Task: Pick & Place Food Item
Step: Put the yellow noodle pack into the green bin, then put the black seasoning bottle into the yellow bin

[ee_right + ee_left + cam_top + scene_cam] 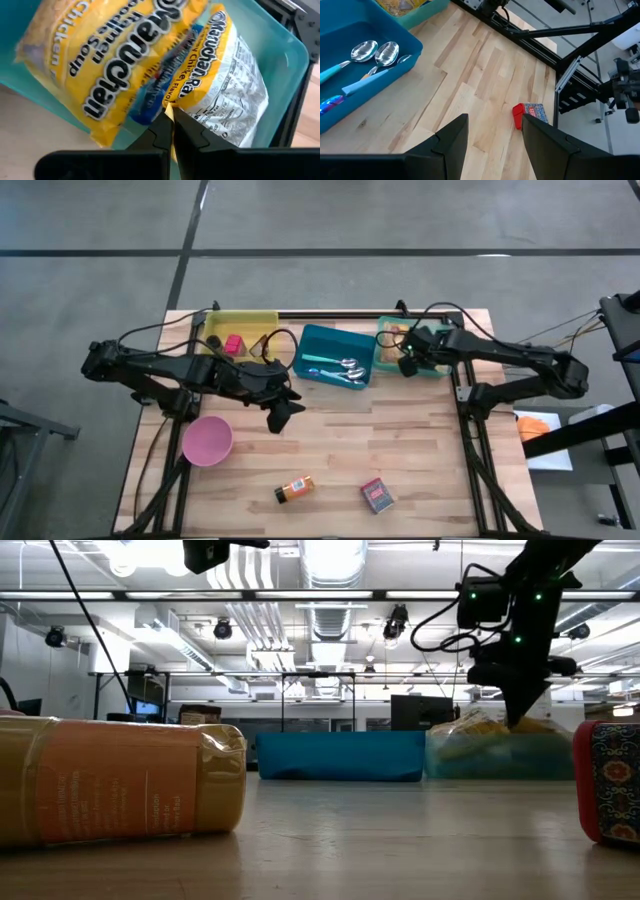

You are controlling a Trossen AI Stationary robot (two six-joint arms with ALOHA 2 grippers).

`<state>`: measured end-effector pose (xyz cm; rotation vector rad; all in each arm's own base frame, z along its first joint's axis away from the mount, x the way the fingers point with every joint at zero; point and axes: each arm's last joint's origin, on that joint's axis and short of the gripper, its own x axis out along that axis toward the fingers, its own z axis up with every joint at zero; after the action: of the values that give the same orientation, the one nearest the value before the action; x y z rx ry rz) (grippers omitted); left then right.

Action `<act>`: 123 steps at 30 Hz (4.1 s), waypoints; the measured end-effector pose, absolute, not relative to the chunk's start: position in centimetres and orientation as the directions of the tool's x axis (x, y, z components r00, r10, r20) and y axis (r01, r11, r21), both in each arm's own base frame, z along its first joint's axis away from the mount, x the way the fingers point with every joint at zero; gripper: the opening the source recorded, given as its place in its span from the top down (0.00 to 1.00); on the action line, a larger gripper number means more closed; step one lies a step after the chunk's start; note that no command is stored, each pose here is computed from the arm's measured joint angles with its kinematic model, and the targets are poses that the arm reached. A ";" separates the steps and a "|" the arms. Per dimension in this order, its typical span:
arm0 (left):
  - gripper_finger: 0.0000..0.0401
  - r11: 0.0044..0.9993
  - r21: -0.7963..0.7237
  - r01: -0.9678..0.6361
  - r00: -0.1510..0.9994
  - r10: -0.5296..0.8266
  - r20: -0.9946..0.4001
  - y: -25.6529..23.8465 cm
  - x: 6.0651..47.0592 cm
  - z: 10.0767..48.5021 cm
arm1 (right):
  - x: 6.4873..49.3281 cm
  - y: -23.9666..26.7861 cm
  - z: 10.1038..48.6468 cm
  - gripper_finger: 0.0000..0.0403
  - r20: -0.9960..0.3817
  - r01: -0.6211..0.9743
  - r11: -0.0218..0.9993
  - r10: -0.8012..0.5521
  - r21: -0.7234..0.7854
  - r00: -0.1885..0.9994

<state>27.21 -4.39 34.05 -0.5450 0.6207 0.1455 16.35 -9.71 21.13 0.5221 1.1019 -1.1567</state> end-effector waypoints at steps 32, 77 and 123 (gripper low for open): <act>0.52 0.783 -0.587 -0.205 0.732 -0.275 -0.623 -5.3 26.9 32.5 | 13.5 -7.6 25.5 0.39 -0.879 0.919 0.394 -0.435 0.008 0.195; 0.52 0.887 -0.408 -0.215 0.471 -0.272 -0.839 -21.0 24.8 21.1 | 28.4 9.4 31.5 0.39 -0.795 -0.087 0.996 0.024 -0.036 0.606; 0.33 0.839 -0.334 -0.429 0.425 -0.138 -0.895 -25.0 24.2 14.1 | 32.8 14.3 27.8 0.39 -0.708 -0.280 0.956 0.261 0.093 0.657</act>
<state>24.20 -24.99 14.14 -0.5757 1.1333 0.1949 32.79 14.31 27.75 -0.0249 0.7978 0.3065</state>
